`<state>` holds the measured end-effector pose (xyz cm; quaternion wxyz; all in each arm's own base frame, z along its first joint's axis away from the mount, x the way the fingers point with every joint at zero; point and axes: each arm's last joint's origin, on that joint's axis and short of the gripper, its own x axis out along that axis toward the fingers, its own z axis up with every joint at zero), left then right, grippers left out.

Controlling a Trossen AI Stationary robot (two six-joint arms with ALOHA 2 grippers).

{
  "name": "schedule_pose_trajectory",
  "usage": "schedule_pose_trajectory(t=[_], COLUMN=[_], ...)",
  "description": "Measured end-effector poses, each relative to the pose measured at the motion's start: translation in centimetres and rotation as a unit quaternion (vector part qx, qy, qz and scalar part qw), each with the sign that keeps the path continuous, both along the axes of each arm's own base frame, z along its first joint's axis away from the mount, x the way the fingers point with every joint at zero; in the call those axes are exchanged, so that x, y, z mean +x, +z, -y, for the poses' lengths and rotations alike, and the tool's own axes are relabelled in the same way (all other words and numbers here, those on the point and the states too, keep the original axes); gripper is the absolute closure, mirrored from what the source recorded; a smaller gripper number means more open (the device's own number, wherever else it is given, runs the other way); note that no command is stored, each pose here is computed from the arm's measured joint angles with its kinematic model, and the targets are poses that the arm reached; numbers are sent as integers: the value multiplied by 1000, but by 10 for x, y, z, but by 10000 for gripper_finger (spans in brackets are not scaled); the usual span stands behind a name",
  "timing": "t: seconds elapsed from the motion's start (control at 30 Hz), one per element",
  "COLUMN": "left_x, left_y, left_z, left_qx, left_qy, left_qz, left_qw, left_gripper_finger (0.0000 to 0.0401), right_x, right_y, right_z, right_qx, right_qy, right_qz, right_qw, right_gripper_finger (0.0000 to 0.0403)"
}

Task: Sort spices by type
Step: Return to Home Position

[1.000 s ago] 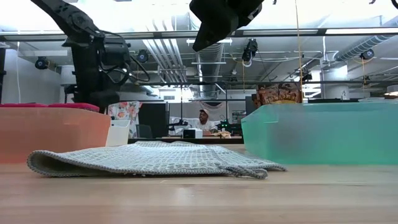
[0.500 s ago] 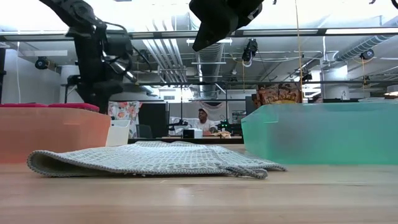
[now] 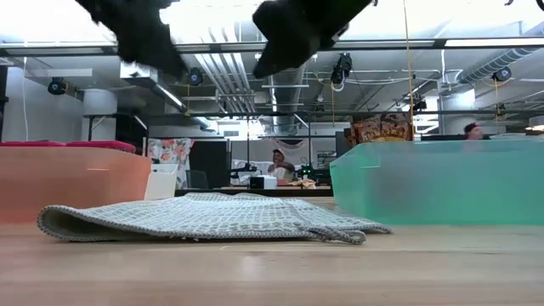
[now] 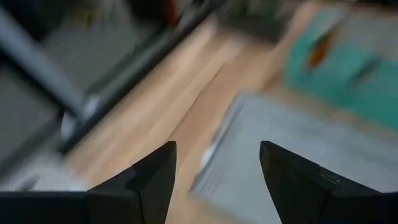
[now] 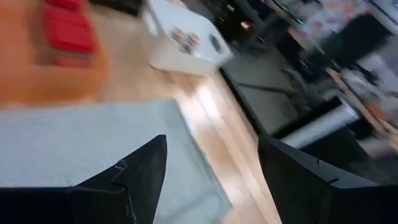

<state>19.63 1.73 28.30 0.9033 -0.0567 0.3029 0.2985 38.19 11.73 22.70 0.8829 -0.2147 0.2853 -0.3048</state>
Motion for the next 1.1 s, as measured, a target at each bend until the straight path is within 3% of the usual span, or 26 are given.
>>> schedule_pose_trajectory(t=[0.17, 0.43, 0.57, 0.67, 0.73, 0.93, 1.1], left_x=[4, 7, 21, 28, 28, 13, -6], left_y=[15, 8, 4, -2, -3, -9, -16], left_z=[55, 110, 114, 116, 113, 98, 85], left_qx=[100, 132, 141, 132, 137, 126, 116], left_qy=[-96, -209, -245, -302, -309, -323, -327], left_qz=[69, 84, 107, 136, 160, 212, 248], left_qw=[988, 965, 953, 934, 927, 914, 905], left_gripper_finger=[188, 188, 188, 188, 188, 188, 188], right_x=[8, 8, 12, 19, 22, 21, 8], right_y=[3, 3, 2, 7, 8, 15, 20], right_z=[-3, -3, -4, -7, -6, 4, 13], right_qx=[-12, 35, 60, 91, 101, 102, 115], right_qy=[59, 40, 117, 232, 273, 278, 337], right_qz=[12, 59, 33, 40, 44, 57, 87], right_qw=[998, 997, 991, 968, 956, 953, 930], right_gripper_finger=[166, 159, 148, 141, 137, 127, 120])
